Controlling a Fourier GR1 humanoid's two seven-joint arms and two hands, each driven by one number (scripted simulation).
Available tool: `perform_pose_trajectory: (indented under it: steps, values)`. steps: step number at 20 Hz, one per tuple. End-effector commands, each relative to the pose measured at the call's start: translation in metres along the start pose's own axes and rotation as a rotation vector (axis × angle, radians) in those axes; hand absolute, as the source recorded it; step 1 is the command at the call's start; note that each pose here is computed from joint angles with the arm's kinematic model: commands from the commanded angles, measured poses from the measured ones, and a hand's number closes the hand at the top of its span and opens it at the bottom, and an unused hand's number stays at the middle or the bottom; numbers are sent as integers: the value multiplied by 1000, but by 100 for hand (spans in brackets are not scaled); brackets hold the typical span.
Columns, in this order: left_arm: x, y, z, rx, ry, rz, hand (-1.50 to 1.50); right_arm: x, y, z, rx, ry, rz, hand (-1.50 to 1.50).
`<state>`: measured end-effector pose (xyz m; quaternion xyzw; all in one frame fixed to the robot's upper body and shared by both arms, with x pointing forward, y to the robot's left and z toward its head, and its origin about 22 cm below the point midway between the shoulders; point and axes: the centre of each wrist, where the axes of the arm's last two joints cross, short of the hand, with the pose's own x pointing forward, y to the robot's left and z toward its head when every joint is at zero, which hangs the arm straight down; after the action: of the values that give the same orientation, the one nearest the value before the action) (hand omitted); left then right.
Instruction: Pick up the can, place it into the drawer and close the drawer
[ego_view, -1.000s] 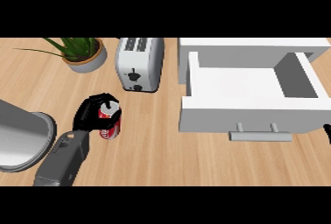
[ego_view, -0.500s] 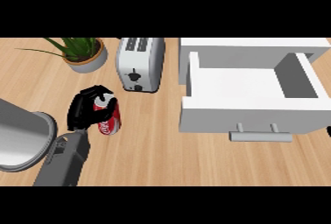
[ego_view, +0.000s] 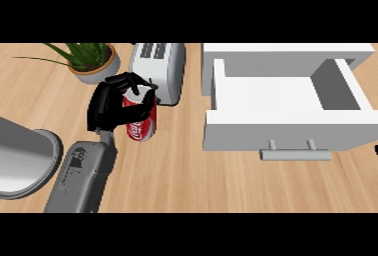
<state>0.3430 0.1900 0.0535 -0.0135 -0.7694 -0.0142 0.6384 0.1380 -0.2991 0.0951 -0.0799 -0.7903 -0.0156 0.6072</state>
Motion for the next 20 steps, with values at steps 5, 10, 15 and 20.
perform_pose_trajectory:
  steps: [5,10,15,20]
  values:
    - [69,-77,-24,-49,-18,-16,150,3,-15,-3,-7,-6,-6,-150]
    - [100,-103,-33,-86,-64,-49,150,3,-4,8,-2,-9,-8,-150]
    - [141,-129,-61,-95,-83,-48,150,2,-10,-12,10,-3,-6,-150]
    - [161,-155,-83,-110,-77,-69,150,4,-4,-5,24,-2,-3,-150]
